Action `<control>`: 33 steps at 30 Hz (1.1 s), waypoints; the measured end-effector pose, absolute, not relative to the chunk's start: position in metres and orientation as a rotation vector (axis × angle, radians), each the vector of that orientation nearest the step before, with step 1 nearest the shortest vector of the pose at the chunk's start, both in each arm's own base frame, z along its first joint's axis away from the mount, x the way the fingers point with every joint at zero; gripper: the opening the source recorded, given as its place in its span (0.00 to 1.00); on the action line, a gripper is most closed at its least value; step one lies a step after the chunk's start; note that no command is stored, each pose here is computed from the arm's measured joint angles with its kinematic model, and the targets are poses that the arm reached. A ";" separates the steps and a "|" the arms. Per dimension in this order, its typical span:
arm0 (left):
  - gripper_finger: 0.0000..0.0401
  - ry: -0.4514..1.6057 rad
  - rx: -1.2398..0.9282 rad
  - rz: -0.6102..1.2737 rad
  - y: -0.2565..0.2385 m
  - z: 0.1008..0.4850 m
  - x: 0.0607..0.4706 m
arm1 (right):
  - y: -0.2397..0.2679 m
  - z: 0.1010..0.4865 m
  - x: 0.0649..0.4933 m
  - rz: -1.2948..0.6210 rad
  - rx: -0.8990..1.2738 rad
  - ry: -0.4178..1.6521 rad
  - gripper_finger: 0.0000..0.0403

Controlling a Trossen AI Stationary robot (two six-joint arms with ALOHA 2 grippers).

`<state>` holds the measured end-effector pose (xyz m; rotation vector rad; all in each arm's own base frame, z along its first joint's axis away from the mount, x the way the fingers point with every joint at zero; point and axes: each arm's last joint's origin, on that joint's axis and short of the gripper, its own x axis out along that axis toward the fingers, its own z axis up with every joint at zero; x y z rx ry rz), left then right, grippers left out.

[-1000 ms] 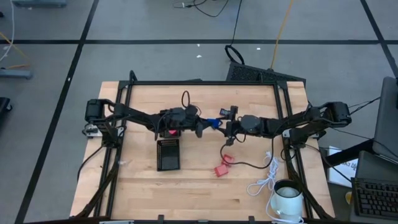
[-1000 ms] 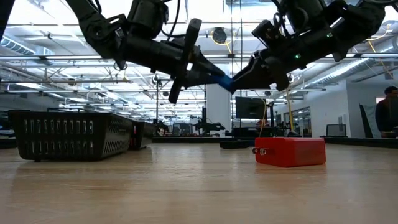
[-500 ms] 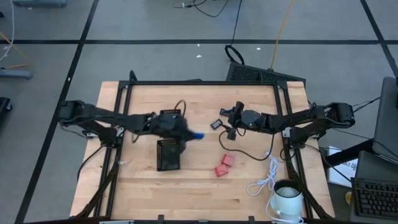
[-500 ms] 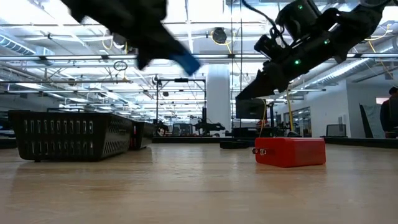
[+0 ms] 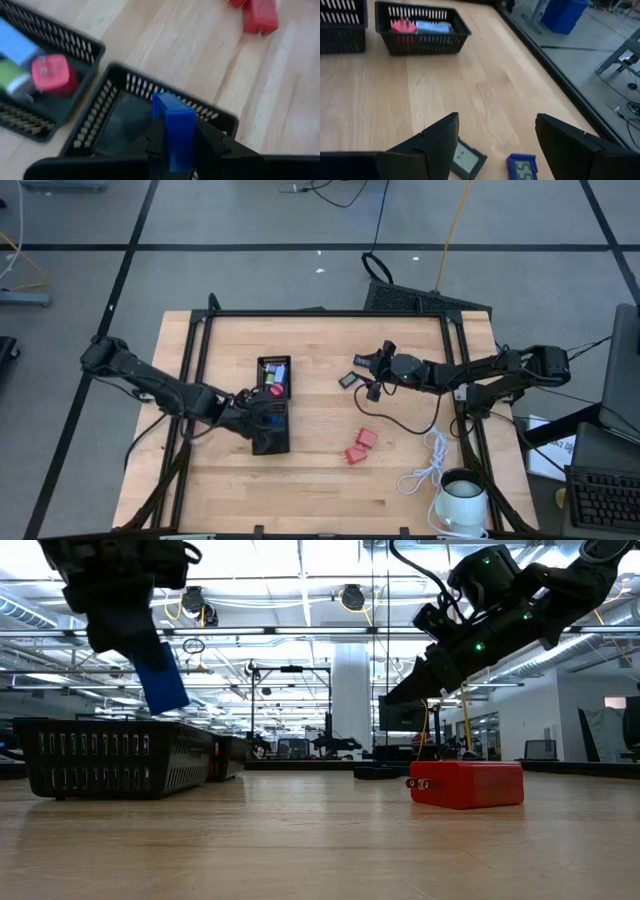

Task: Pick & Place Office items
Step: Put the blue timer into the bottom black bin, then put the dark blue timer into the bottom black bin

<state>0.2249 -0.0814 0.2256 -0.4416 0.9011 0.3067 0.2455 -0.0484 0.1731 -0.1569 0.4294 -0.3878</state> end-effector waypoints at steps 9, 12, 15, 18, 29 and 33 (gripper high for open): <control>0.20 0.919 -0.471 0.334 -0.081 0.207 0.219 | -0.048 0.173 0.245 -0.388 -0.156 0.417 0.62; 0.30 0.933 -0.509 0.376 -0.078 0.197 0.215 | -0.047 0.173 0.245 -0.386 -0.154 0.417 0.62; 0.37 0.943 -0.548 0.419 -0.075 0.190 0.212 | -0.047 0.173 0.245 -0.390 -0.132 0.412 0.62; 0.42 0.947 -0.563 0.437 -0.073 0.187 0.210 | -0.047 0.173 0.245 -0.391 -0.132 0.412 0.62; 0.46 0.852 -0.509 0.374 -0.064 0.205 0.211 | -0.052 0.172 0.244 -0.411 -0.109 0.414 0.62; 0.46 0.663 -0.337 0.346 -0.060 0.227 0.210 | -0.067 0.166 0.238 -0.430 -0.040 0.481 0.62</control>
